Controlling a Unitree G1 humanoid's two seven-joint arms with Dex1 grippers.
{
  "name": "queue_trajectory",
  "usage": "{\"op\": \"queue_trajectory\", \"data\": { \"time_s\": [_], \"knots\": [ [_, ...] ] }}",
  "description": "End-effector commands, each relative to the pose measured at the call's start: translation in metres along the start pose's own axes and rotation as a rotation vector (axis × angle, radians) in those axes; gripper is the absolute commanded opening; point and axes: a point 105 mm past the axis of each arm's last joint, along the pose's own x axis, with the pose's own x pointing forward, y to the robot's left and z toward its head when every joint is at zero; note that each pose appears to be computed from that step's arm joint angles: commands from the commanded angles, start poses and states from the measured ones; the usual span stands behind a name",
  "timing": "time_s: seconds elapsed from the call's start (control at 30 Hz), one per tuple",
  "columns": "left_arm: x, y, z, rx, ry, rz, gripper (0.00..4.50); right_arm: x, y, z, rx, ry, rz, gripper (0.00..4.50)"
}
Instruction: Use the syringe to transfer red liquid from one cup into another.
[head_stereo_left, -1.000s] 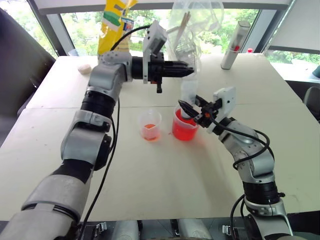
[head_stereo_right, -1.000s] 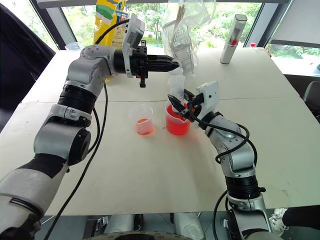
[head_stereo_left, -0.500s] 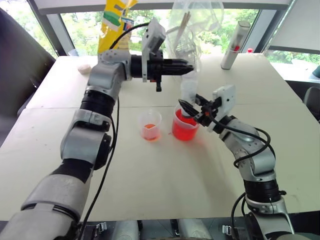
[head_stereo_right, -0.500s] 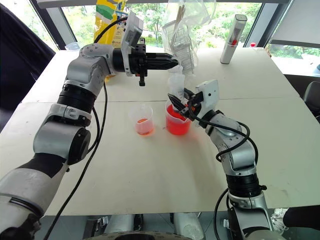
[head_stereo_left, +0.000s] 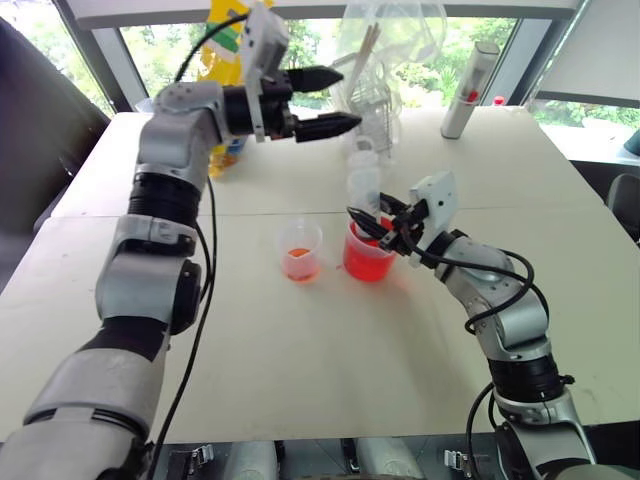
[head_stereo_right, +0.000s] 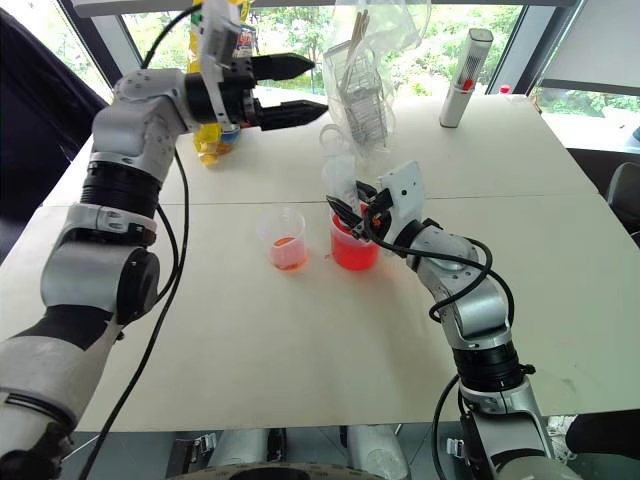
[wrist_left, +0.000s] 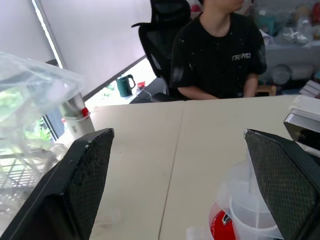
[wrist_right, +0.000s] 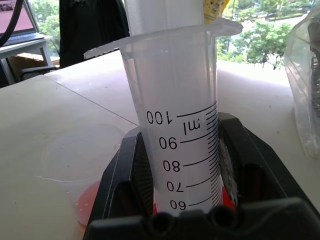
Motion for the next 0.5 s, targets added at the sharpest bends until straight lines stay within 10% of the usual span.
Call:
{"op": "queue_trajectory", "data": {
  "time_s": [0.03,0.5],
  "knots": [
    [-0.017,0.010,0.039,0.049,-0.091,0.058,4.31,0.000,0.002,0.021,-0.051,-0.068,0.015,1.39],
    [-0.070,-0.016,-0.024,0.035,0.196,0.018,4.31,-0.001,-0.013,0.064,-0.058,-0.163,-0.014,1.39]
  ]
}}
